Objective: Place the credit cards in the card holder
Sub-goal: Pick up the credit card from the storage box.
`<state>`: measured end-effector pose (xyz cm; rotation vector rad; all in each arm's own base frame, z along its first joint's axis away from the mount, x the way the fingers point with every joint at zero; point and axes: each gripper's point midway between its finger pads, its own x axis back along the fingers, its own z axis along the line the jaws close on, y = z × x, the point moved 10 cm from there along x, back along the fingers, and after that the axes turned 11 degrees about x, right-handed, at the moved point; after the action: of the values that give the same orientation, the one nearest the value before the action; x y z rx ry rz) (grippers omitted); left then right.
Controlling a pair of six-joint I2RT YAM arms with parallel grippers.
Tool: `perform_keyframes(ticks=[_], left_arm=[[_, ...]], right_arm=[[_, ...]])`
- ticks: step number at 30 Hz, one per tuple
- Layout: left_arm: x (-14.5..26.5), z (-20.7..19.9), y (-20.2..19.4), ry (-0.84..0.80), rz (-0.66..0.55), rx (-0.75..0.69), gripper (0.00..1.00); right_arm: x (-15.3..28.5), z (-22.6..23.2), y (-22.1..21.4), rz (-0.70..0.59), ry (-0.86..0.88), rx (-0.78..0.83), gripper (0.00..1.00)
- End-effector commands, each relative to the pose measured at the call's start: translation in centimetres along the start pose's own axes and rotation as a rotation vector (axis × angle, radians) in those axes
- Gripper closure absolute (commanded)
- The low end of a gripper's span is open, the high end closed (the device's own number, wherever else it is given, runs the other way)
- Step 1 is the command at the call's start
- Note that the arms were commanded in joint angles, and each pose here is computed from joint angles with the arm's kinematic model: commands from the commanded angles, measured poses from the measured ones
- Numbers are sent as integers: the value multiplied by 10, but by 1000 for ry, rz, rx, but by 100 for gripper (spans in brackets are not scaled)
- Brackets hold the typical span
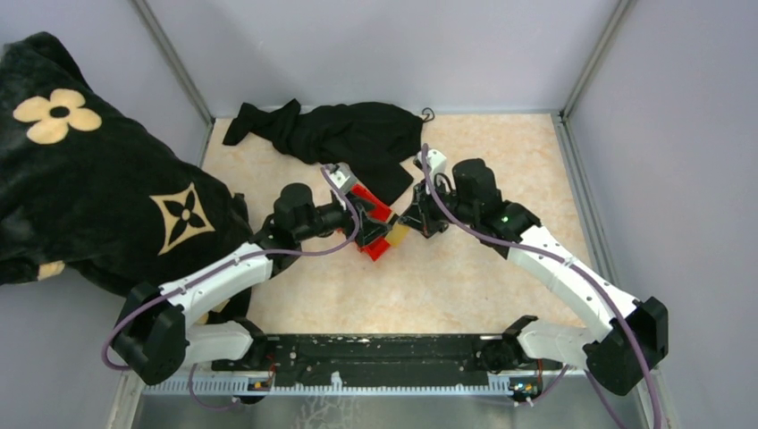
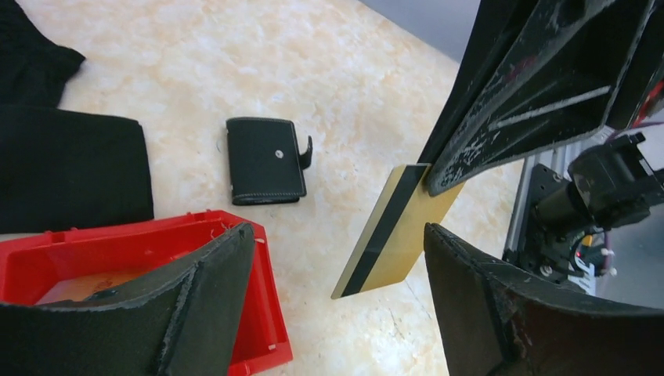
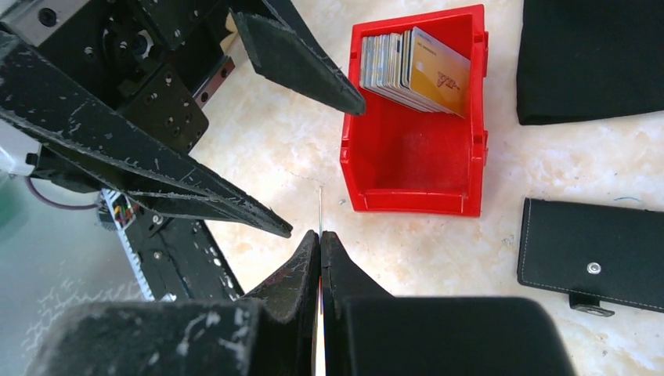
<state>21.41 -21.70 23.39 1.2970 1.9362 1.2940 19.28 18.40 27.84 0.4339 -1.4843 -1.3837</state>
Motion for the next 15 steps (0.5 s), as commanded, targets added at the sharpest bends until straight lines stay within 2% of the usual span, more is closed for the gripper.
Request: perform_keyframes(ticks=[1,12,15], left_arm=[[3,0,2,-81,49,6,17],[-5,13,-3,-212,156,97,40],[-8,16,-1,-245,174,115,43]], right_arm=[[8,3,13,-91,53,0,100],[-5,-5,12,-94,118,-38,100],[-11,-9,9,-80,132,-51,100]])
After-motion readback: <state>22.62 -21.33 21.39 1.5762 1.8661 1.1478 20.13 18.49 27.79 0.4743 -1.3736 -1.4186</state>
